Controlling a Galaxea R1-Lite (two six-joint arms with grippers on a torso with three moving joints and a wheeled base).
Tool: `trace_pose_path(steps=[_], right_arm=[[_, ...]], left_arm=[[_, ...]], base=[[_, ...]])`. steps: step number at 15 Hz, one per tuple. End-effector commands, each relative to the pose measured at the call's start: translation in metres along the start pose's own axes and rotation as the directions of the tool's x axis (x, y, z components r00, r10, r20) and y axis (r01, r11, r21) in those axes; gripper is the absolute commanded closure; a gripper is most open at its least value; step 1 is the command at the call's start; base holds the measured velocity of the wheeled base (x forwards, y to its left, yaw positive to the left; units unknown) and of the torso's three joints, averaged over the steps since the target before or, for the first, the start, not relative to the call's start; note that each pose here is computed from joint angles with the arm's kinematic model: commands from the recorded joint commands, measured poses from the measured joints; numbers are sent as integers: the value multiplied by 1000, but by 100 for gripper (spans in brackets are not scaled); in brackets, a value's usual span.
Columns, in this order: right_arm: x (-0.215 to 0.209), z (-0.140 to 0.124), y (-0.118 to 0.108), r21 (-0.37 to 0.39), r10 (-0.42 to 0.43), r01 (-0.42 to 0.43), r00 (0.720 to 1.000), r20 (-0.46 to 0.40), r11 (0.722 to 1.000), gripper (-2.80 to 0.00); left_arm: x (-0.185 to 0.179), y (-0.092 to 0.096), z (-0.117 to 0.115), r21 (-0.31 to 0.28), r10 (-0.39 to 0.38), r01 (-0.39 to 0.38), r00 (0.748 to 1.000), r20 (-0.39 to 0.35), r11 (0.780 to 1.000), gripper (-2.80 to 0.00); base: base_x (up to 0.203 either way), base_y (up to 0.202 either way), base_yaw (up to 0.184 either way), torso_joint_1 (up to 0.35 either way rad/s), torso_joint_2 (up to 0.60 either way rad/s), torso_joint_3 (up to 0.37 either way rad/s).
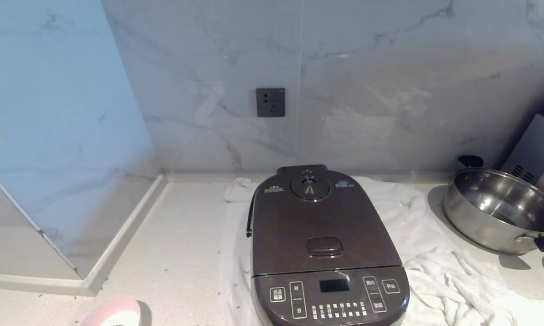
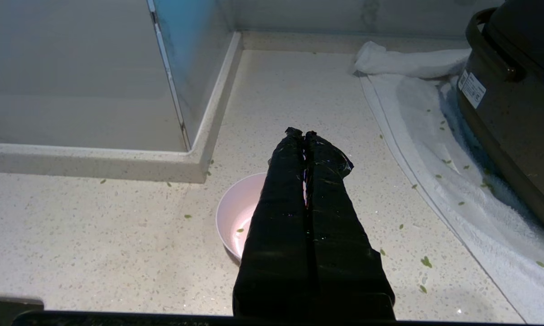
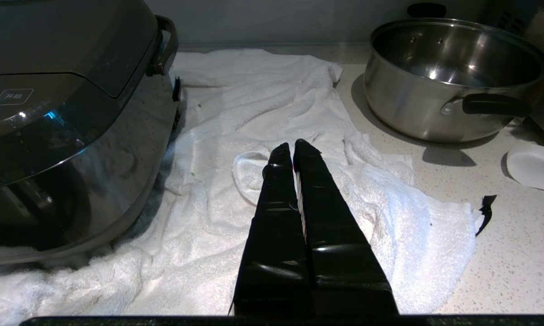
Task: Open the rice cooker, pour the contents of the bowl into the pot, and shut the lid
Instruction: Open the rice cooker
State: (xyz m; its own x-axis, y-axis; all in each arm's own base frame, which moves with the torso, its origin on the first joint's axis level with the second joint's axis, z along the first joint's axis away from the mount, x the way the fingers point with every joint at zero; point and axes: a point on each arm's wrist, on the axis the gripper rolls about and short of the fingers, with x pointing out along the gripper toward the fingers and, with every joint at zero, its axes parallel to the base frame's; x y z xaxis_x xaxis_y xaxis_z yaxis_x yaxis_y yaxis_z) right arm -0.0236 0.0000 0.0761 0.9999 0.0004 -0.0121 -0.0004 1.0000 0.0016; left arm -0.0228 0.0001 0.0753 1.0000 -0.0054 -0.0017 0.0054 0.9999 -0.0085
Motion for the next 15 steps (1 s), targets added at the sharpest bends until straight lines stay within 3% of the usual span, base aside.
trace_pose_path(steps=[1, 15], right_arm=[[0, 0, 0, 0, 1, -1, 1000, 0, 1000, 0], [0, 0, 0, 0, 0, 0, 1000, -2, 1000, 0]], left_arm=[[0, 0, 0, -1, 1, -1, 1000, -1, 1000, 0], [0, 0, 0, -1, 1, -1, 1000, -1, 1000, 0]], base=[[0, 0, 0, 0, 0, 0], [0, 0, 0, 0, 0, 0]])
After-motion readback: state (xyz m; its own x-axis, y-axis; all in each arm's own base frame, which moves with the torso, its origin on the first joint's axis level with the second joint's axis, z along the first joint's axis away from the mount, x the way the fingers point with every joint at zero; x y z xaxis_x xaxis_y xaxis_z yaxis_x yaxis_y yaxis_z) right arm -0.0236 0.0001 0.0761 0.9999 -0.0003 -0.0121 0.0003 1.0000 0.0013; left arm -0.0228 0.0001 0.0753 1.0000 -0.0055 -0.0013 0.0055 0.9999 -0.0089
